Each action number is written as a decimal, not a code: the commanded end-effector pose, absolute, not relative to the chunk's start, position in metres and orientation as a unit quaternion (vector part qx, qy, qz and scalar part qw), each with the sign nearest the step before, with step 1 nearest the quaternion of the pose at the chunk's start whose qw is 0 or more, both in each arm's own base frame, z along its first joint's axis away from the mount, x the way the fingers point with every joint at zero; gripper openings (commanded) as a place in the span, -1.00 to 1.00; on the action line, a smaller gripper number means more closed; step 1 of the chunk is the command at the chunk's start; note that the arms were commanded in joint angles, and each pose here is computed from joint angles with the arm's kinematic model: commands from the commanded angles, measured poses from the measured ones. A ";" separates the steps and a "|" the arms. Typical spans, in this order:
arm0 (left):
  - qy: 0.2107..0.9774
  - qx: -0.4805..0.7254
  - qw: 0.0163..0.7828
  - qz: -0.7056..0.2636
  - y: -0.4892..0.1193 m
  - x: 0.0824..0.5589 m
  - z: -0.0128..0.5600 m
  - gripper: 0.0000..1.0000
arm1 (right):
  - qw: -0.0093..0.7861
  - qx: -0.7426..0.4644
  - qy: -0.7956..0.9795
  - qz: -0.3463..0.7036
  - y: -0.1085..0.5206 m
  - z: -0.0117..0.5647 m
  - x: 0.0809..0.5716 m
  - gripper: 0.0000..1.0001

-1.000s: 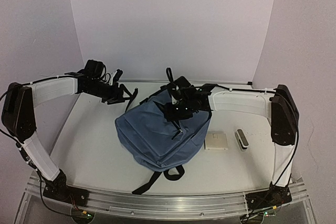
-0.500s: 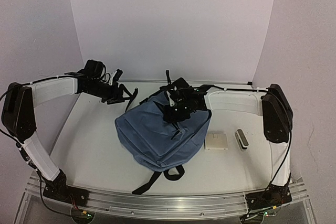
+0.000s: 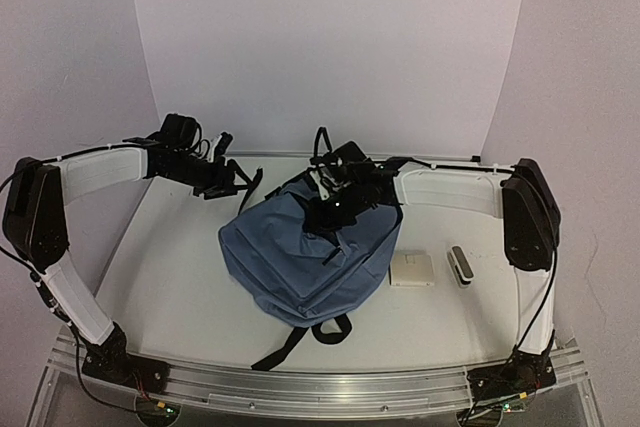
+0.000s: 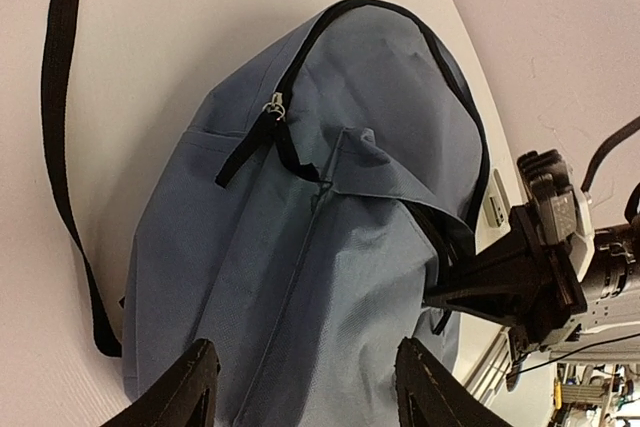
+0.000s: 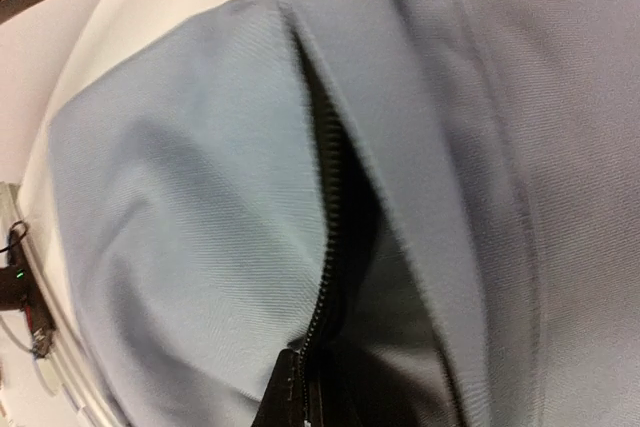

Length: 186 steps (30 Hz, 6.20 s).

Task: Pack the student bag
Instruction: Adjust the student bag at the center of the board, then unzip the student bag at the center of the board.

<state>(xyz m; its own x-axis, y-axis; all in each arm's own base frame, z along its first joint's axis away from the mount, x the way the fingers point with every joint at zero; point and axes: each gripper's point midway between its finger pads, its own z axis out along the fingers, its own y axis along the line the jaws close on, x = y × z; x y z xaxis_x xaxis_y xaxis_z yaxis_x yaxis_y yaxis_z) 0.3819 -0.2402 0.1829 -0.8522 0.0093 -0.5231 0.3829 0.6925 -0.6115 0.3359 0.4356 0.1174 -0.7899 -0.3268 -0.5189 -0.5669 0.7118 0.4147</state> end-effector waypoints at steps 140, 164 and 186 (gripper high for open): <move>0.900 0.047 0.366 -0.233 -0.291 0.286 0.245 0.65 | 0.309 -0.077 0.927 0.198 0.402 0.124 0.294 -0.51; 0.919 0.096 0.373 -0.081 -0.356 0.267 0.192 0.89 | 0.274 -0.024 0.900 0.338 0.383 0.125 0.288 -1.00; 0.926 0.054 0.362 0.096 -0.286 0.273 0.187 -0.92 | 0.299 0.011 0.900 0.317 0.362 0.127 0.296 -1.00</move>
